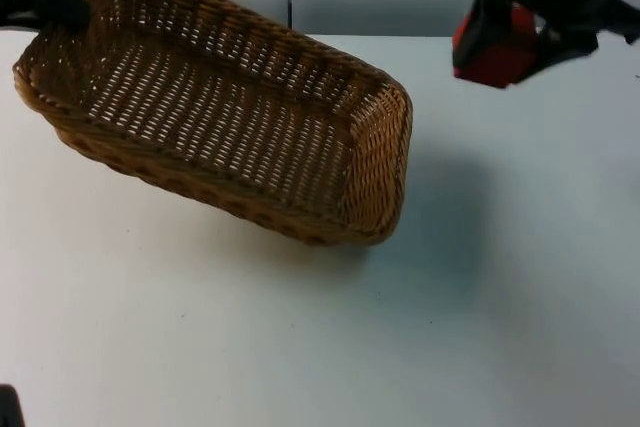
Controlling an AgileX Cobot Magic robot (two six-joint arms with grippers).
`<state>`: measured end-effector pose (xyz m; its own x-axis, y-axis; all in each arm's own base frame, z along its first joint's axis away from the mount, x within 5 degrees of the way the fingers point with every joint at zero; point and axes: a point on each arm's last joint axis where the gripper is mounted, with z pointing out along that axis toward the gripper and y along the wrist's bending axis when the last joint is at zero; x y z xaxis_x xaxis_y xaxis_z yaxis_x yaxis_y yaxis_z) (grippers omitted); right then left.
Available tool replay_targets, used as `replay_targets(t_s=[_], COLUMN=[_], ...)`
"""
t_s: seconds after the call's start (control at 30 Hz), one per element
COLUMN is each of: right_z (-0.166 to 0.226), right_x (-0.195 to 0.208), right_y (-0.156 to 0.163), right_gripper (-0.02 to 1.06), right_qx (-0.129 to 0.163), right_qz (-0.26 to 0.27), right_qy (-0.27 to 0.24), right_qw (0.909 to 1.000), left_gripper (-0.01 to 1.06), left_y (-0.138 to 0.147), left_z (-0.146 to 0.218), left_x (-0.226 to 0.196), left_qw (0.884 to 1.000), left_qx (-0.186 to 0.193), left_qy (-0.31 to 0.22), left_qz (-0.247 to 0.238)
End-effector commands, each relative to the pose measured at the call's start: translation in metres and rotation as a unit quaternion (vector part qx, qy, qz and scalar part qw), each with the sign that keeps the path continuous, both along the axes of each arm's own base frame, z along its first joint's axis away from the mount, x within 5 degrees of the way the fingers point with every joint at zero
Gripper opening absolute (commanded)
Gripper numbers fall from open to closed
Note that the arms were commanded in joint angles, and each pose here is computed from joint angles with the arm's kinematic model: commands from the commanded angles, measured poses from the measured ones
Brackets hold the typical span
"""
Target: Pick up the basket with the left hand and place the cube into the basket with the right hand.
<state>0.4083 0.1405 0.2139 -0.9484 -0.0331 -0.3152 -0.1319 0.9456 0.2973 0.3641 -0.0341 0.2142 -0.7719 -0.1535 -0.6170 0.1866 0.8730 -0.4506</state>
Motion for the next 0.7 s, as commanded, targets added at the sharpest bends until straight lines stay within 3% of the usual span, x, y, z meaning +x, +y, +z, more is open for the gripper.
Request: replay_targets(t_s=[0.0,0.17,0.3,0.37,0.4,0.43,0.5,0.53,0.57,0.6,0.67], right_z=[0.018,0.009,-0.018,-0.033,-0.033,-0.040,-0.049,-0.049,-0.053,-0.053,-0.042], right_x=[-0.013,-0.035,-0.040,-0.037,-0.037,-0.036,-0.031,-0.031,-0.028,-0.025,-0.015], right_y=[0.032,0.082,0.105,0.107,0.107,0.107,0.105,0.105,0.103,0.101,0.099], right_gripper=[0.00,0.00,0.01,0.13,0.13,0.24,0.55,0.55,0.71,0.77,0.68], right_qx=[0.029,0.032,0.022,0.017,0.017,0.013,-0.002,-0.002,-0.011,-0.018,-0.023], right_qz=[0.071,0.146,0.167,0.164,0.164,0.164,0.153,0.153,0.126,0.105,0.094], right_qy=[0.008,0.016,0.031,0.038,0.038,0.042,0.038,0.038,0.037,0.029,0.001], right_qw=[0.9970,0.9887,0.9853,0.9855,0.9855,0.9856,0.9875,0.9875,0.9912,0.9939,0.9953], left_gripper=[0.00,0.00,0.00,0.00,0.00,0.00,0.00,0.00,0.00,0.00,0.00], left_y=[-0.001,-0.003,-0.004,-0.004,-0.004,-0.005,-0.005,-0.005,-0.005,-0.006,-0.006], left_z=[0.004,0.005,0.006,0.006,0.006,0.006,0.006,0.006,0.006,0.006,0.006], left_x=[0.000,0.000,0.000,0.000,0.000,0.000,-0.001,-0.001,-0.001,-0.001,-0.002], left_qw=[1.000,0.999,0.999,0.999,0.999,0.999,0.999,0.999,0.999,0.999,0.999], left_qx=[-0.020,-0.033,-0.038,-0.038,-0.038,-0.039,-0.040,-0.040,-0.040,-0.041,-0.038], left_qy=[0.000,0.000,-0.002,-0.002,-0.002,-0.001,0.000,0.000,0.000,0.000,-0.002], left_qz=[0.008,0.005,0.003,0.001,0.001,-0.001,-0.003,-0.003,-0.006,-0.009,-0.017])
